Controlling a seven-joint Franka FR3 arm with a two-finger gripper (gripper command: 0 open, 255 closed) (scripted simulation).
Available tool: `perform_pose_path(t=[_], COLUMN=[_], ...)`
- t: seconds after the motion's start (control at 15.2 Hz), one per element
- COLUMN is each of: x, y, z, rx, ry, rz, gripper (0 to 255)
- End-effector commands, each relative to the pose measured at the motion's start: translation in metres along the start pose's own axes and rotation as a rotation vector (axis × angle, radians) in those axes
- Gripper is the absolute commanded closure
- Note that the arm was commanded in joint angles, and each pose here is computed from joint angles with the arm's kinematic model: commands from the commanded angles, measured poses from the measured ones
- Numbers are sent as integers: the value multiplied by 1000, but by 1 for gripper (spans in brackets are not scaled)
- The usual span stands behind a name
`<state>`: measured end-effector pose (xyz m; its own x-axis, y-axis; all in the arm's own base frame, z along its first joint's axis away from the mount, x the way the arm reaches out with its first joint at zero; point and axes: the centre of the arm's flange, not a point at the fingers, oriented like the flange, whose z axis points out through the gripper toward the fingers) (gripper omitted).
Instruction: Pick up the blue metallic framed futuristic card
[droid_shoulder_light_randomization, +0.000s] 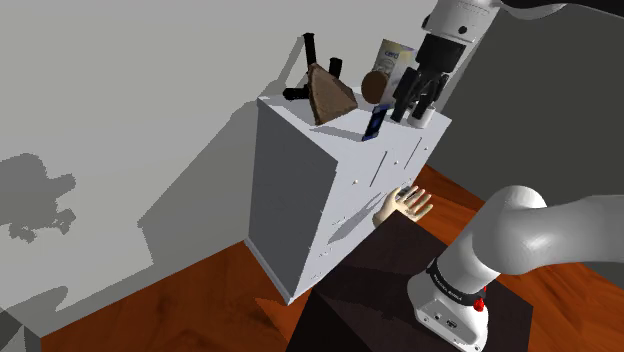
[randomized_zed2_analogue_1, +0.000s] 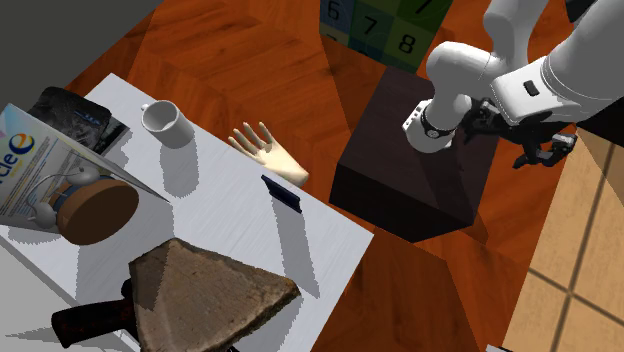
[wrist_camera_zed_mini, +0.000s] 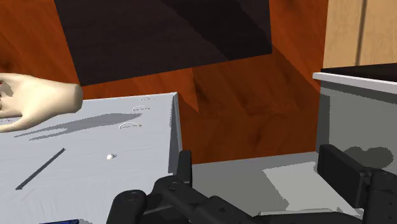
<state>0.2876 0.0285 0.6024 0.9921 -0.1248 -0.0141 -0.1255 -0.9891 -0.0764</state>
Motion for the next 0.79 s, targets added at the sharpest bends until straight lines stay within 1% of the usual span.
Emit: perform_pose_path(t=[0.0,0.33,0.73], x=[0,66,141], y=[0,7,35], z=[0,16,35], rx=[0,-47,-103], ry=[0,-18,-39], rz=[0,213,468], gripper=[0,0,0])
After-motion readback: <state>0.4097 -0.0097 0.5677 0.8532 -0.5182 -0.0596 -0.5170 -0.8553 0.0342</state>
